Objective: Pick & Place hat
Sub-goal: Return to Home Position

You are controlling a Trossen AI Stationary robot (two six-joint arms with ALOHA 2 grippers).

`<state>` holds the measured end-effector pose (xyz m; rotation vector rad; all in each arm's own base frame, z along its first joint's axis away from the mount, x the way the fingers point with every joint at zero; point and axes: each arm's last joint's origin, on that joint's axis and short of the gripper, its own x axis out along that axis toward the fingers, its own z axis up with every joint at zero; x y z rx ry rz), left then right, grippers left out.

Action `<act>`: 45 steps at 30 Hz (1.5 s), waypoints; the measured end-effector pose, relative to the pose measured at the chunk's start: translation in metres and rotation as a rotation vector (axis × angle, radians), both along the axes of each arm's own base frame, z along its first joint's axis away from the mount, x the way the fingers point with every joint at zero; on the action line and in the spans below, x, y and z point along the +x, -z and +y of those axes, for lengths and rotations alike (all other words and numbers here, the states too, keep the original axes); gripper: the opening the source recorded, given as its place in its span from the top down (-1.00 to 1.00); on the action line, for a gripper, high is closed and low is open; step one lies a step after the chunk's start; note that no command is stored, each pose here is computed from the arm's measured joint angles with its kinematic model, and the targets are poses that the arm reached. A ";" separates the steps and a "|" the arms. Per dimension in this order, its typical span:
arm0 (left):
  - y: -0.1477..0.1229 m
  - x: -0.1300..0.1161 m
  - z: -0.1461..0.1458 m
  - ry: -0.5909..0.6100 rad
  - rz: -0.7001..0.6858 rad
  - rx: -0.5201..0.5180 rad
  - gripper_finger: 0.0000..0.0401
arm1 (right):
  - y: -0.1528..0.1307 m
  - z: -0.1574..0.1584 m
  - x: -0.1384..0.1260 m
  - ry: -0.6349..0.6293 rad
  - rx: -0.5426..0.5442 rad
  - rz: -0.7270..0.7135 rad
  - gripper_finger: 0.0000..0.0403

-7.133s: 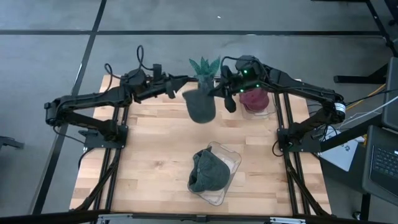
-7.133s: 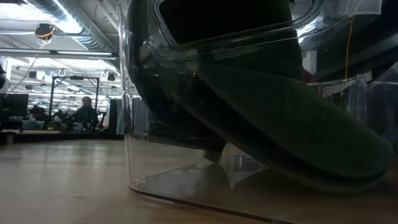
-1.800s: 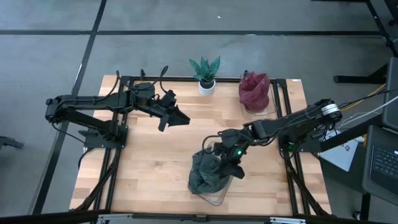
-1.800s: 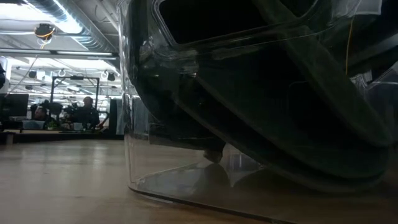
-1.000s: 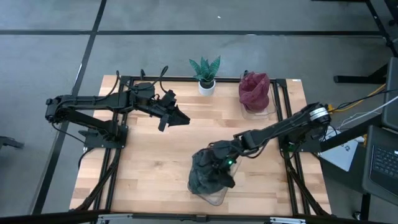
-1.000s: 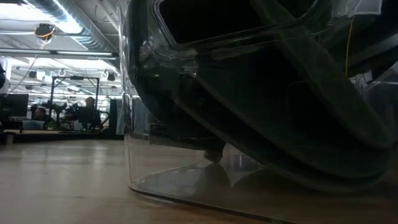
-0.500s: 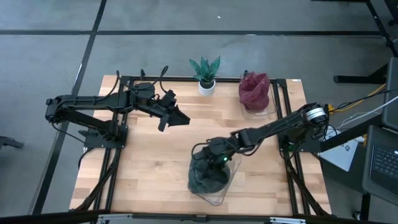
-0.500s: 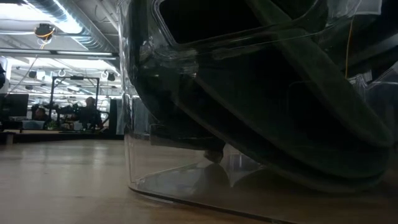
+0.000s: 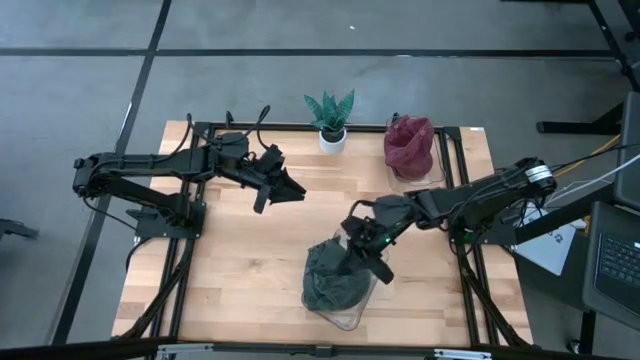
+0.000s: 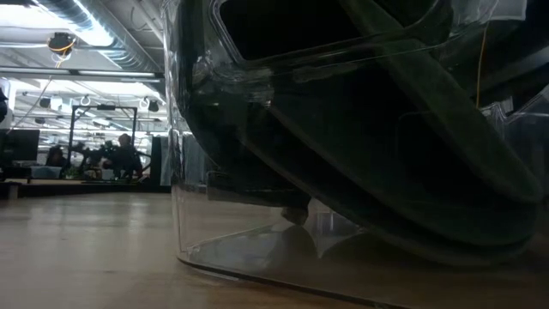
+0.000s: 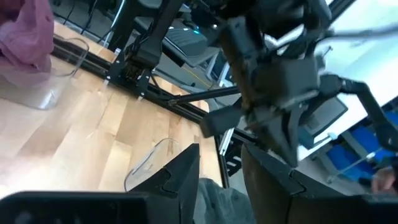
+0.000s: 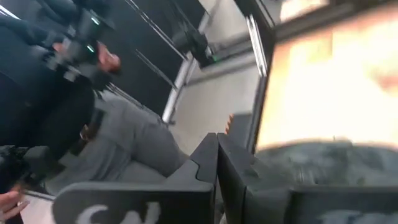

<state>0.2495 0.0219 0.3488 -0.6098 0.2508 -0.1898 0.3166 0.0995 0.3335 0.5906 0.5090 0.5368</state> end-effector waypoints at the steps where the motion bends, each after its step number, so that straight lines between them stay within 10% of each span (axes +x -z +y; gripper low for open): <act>1: 0.000 0.000 0.000 0.003 -0.005 0.017 0.42 | -0.003 -0.001 0.000 0.003 0.001 -0.027 0.96; 10: -0.005 -0.001 -0.005 0.211 -0.127 0.170 0.42 | -0.025 -0.008 -0.014 -0.100 -0.068 -0.202 0.96; 17: -0.011 -0.004 -0.007 0.263 -0.178 0.184 0.42 | -0.035 -0.032 -0.080 0.081 -0.316 0.019 0.96; 29: -0.011 -0.003 -0.005 0.193 -0.154 0.151 0.42 | -0.057 -0.069 -0.187 0.250 -0.560 -0.007 0.96; 45: -0.010 -0.003 -0.003 0.120 -0.117 0.062 0.42 | 0.055 -0.078 -0.222 0.403 -0.440 -0.584 0.96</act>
